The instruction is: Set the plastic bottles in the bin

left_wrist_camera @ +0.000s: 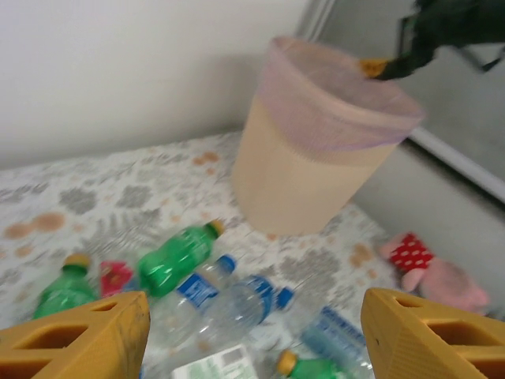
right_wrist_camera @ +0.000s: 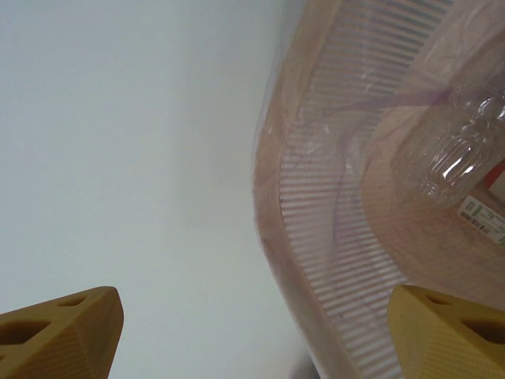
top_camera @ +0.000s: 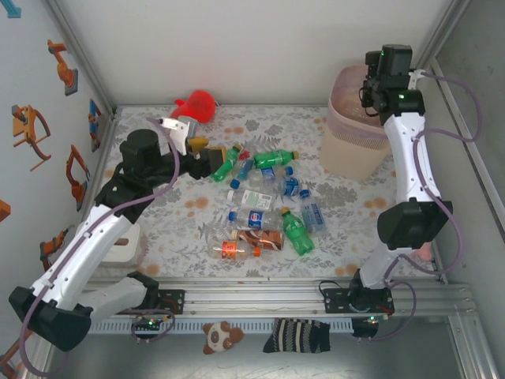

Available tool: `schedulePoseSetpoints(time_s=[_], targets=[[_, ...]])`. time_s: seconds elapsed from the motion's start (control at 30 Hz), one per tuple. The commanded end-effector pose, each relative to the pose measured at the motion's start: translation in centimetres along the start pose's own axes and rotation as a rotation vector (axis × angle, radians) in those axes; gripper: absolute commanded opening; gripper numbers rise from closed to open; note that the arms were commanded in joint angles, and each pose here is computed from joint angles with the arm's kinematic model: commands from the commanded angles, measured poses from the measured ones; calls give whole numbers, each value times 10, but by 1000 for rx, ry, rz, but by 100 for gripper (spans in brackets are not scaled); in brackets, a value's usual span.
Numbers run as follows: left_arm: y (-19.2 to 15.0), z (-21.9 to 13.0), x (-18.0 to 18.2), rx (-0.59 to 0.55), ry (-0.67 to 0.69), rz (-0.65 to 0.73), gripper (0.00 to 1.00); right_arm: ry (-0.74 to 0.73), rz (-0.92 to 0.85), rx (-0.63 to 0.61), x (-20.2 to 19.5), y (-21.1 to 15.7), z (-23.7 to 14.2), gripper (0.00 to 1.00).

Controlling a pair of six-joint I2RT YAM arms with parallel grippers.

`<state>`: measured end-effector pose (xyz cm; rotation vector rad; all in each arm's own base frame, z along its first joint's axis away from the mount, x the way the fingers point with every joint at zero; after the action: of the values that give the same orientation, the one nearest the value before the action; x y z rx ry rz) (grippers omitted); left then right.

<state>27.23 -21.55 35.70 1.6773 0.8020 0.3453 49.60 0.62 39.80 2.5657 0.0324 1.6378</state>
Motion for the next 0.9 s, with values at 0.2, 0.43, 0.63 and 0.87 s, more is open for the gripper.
schedulePoseSetpoints(time_s=[0.2,0.43,0.63,0.87], targets=[[-65,32,59,375,203,27,69,257,-577,316,25,-50,-44,80],[-105,62,109,540,235,-37,69,331,-758,440,13,-70,-67,76],[-137,96,143,692,233,-25,69,311,-833,435,-4,-68,-73,76],[-164,132,167,825,202,-8,72,248,-859,460,-28,-67,-83,76]])
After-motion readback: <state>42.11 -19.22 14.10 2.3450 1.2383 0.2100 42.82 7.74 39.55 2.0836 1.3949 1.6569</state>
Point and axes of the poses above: each hand's point on the last joint's axis, 136 mm out from that joint toward the fingers, its own z axis out along the fingers, its own x axis along the line the jaws close on, y = z × x, the point moved 2 cm from there along -z, back along the fingers, and after that the axes turned 7 degrees about z, right-handed, at the moved point
